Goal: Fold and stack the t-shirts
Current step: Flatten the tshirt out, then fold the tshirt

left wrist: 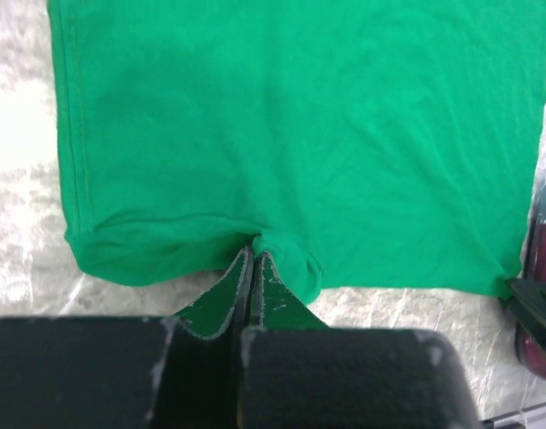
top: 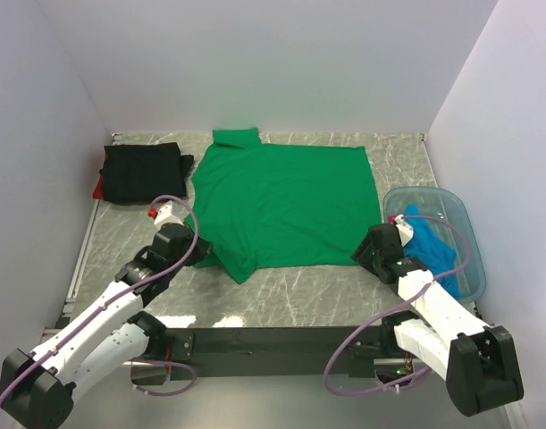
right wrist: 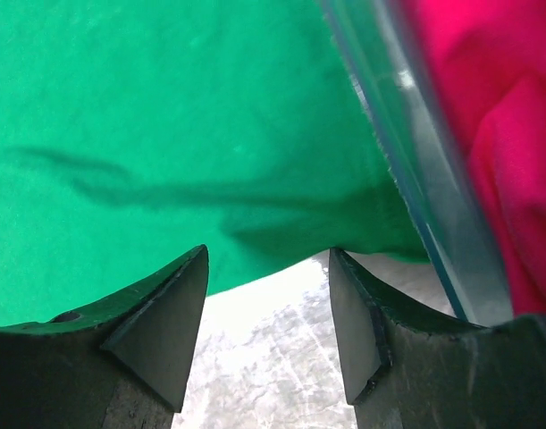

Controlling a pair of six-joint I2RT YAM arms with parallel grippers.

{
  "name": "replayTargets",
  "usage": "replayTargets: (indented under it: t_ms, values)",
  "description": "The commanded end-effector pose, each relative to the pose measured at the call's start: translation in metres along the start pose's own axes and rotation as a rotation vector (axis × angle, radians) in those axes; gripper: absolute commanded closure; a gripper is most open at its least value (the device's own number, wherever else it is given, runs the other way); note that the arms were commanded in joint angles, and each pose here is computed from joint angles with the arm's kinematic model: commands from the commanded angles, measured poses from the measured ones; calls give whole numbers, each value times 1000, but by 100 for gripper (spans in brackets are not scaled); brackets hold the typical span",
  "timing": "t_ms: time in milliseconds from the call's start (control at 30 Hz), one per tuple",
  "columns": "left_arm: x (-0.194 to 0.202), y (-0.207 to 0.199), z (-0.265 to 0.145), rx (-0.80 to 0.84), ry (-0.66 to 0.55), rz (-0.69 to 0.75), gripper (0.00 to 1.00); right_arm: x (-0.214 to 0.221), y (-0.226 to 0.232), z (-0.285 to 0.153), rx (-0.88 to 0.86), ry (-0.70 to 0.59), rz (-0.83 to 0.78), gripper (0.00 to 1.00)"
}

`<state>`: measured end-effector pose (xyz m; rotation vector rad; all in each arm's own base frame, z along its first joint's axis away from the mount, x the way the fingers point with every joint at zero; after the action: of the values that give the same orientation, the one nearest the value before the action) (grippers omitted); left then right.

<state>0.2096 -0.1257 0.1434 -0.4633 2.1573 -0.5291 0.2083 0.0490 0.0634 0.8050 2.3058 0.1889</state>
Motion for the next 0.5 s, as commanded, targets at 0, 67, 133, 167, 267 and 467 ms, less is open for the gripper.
replayTargets:
  t_ms: [0, 67, 133, 167, 267, 467]
  values:
    - [-19, -12, -1, 84, -42, 22, 99, -1, -14, 1, 77, -12, 68, 36]
    - [-20, -12, -2, 105, -34, 34, 99, -7, -15, 0, 103, -30, 75, 36]
    - [-23, -9, -1, 111, -35, 44, 100, -7, -18, -1, 135, -25, 76, 36]
    - [-25, -9, -1, 113, -35, 48, 99, -10, -20, -2, 157, -40, 77, 36]
    - [-27, -8, 1, 124, -28, 51, 99, -17, -22, -2, 209, -57, 85, 34]
    - [-29, -8, 2, 146, -32, 46, 100, -12, -30, 3, 316, -9, 83, 32]
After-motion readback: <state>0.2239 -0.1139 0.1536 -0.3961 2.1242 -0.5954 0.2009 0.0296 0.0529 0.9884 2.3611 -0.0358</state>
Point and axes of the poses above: each gripper's point midway between its finger pads, its own z axis out along the fingers, its own y axis along the line the jaws close on, x = y × z, the point moved 4 cm from there along -z, back along the fingers, and after that the axes turned 3 degrees about z, right-handed, at the moved point
